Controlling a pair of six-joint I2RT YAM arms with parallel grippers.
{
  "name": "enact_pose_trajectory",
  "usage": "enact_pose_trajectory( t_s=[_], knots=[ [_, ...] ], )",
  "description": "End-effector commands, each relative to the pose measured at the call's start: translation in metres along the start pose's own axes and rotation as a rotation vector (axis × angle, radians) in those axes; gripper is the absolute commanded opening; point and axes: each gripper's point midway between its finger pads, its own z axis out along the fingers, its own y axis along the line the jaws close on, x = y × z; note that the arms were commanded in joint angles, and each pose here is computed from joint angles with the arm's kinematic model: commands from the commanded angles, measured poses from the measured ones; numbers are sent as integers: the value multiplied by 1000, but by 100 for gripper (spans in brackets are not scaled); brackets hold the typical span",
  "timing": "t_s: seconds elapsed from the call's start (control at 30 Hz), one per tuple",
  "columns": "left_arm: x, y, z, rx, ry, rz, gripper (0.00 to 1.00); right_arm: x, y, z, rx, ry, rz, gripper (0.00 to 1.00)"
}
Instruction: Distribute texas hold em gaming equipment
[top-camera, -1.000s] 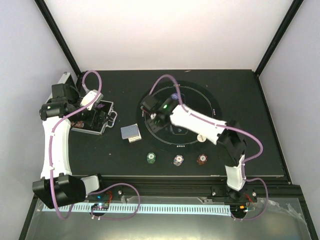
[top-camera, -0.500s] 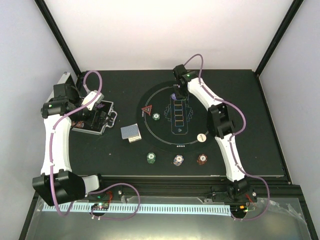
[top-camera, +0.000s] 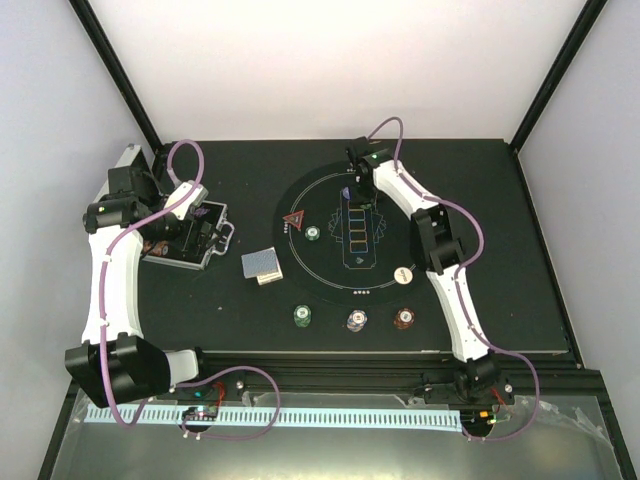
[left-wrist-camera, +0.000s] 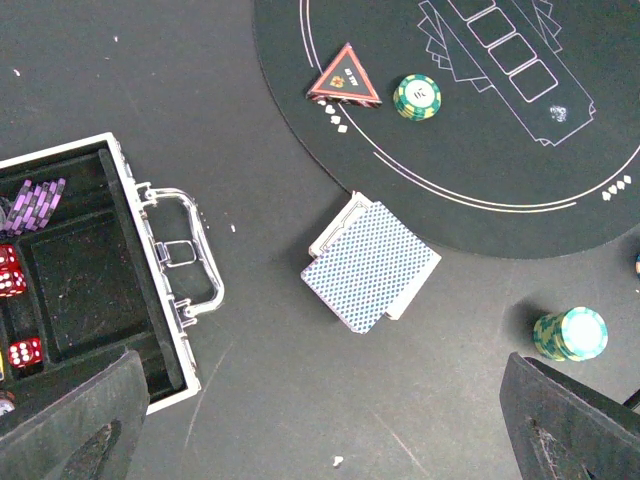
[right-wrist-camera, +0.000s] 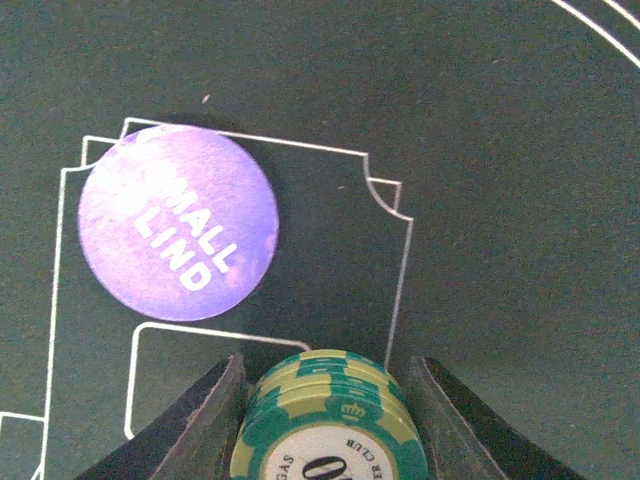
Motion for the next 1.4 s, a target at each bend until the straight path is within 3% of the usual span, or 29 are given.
enact_pose_trajectory(
  t_s=[0.0, 0.23, 0.3, 0.4, 0.57, 0.8, 0.97, 1.17, 1.37],
  knots=[
    [-8, 3, -5, -14, -26, 11, 99, -19, -6, 1, -17, -51, 34, 26],
    [-8, 4, -5, -19, -23, 11, 99, -19, -4, 17, -34, -39, 47, 29],
    [-9, 4, -5, -20, -25, 13, 99, -16, -4, 21, -32, -25, 47, 40],
    [-9, 3, -6, -15, -26, 11, 99, -11, -4, 21, -30, -8, 48, 66],
    [-7, 0, -6, -7, -25, 4, 99, -24, -5, -9, -41, -53, 57, 70],
    [-5, -1, -7, -15, -26, 5, 99, -39, 2, -103, -61, -168, 40, 72],
    [-7, -4, -14, -22, -34, 9, 99, 15, 41, -157, -80, -202, -53, 74],
    [-2, -9, -15, -24, -34, 1, 99, 142, 143, -194, -210, -169, -278, 86],
    [7, -15, -19, -28, -19, -11, 99, 233, 214, -200, -326, -84, -405, 93]
  ],
)
